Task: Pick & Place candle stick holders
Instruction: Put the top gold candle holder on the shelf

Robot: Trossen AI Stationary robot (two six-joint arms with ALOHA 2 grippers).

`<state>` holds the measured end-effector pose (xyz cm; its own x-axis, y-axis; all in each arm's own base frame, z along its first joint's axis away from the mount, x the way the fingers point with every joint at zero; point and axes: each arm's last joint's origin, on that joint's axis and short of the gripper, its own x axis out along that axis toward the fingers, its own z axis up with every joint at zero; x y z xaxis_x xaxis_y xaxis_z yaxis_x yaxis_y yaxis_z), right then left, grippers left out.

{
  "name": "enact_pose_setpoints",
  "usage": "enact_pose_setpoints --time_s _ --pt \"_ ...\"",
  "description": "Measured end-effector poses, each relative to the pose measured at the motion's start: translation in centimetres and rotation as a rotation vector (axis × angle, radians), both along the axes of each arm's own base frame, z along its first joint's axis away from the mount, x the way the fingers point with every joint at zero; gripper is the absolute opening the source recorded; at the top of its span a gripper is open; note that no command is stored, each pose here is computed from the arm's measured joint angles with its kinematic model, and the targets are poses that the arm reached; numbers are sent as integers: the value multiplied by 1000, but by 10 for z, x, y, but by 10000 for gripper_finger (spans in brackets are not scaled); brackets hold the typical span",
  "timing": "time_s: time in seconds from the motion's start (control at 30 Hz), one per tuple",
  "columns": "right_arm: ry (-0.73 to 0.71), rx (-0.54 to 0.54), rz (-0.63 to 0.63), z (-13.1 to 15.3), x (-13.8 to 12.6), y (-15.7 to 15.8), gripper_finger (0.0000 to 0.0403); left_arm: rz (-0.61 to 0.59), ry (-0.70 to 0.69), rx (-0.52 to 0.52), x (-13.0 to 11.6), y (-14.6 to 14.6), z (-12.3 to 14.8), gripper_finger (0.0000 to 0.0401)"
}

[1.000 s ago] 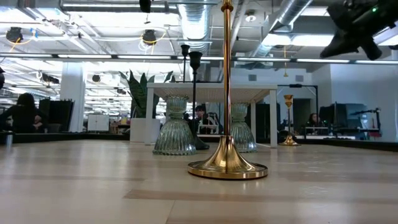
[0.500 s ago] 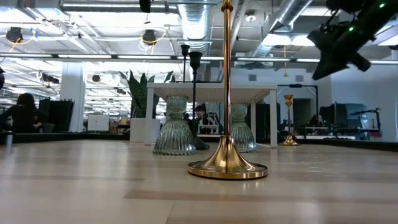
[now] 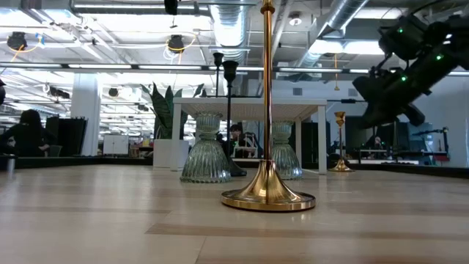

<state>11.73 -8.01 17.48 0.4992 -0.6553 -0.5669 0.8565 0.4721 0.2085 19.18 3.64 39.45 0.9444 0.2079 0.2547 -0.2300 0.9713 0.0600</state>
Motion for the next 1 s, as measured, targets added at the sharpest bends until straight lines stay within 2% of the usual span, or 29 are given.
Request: enact_pose_setpoints --time_s 0.2,0.47,0.73,0.87,1.0 --pt "10 -105 89 -5 2 -2 0 0 0 0 0 0 0 12" --pt "-2 -107 95 -29 -1 -2 0 0 0 0 0 0 0 12" --pt "-20 -175 116 -38 2 -5 0 0 0 0 0 0 0 12" --pt "30 -178 65 -42 1 -7 1 0 0 0 0 0 0 12" --pt "71 -198 65 -44 0 -11 27 0 0 0 0 0 0 12"
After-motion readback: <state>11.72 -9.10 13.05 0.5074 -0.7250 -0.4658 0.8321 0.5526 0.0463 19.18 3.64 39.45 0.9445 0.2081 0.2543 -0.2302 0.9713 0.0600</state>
